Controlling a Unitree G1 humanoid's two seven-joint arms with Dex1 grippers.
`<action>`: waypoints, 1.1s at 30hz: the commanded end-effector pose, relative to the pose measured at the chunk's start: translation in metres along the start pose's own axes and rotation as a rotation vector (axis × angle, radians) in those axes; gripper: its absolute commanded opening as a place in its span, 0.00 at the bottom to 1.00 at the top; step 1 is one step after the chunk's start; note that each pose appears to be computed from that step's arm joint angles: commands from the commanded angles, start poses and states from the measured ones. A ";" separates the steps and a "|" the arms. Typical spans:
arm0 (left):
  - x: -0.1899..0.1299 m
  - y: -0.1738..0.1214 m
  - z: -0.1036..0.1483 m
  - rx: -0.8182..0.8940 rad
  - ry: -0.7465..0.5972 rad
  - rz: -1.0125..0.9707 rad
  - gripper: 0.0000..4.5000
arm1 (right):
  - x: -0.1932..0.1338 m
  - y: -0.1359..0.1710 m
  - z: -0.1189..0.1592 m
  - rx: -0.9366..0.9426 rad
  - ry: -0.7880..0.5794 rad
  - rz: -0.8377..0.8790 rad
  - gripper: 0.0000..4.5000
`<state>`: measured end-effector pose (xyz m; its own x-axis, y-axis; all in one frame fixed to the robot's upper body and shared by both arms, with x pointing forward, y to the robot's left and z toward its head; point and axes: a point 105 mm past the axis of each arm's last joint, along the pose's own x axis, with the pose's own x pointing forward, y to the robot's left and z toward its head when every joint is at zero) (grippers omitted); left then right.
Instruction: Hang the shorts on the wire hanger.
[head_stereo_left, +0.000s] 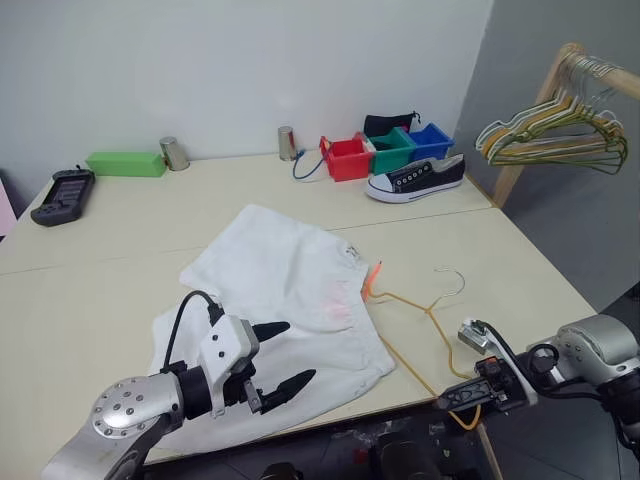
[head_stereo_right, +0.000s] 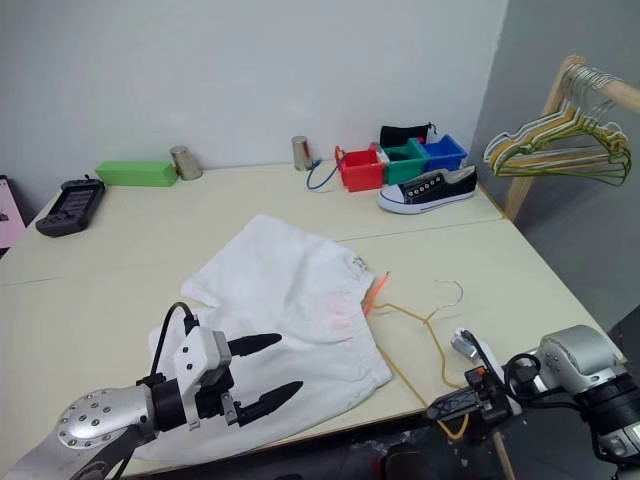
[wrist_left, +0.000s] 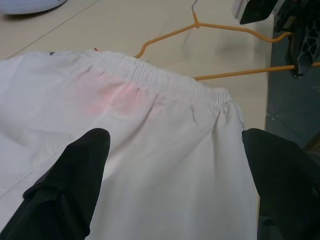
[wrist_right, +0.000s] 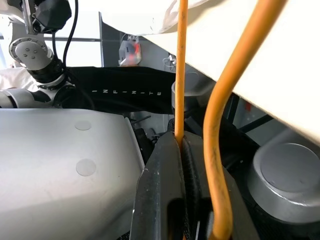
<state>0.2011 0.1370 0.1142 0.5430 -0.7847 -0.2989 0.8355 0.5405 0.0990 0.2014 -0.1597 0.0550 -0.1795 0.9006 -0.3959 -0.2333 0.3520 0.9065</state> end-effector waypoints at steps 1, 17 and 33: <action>-0.001 0.001 0.006 0.043 -0.014 -0.002 1.00 | 0.003 0.000 0.006 -0.010 -0.009 -0.001 0.00; 0.003 0.000 0.008 0.058 -0.021 -0.019 1.00 | -0.027 -0.022 0.001 -0.329 0.200 -0.146 0.00; 0.002 -0.004 0.004 0.054 -0.016 -0.018 1.00 | -0.059 -0.011 0.008 -0.371 0.205 -0.198 0.00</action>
<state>0.2000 0.1356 0.1109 0.5293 -0.7901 -0.3092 0.8453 0.5221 0.1132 0.2226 -0.2227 0.0505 -0.2308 0.7067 -0.6688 -0.5683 0.4600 0.6822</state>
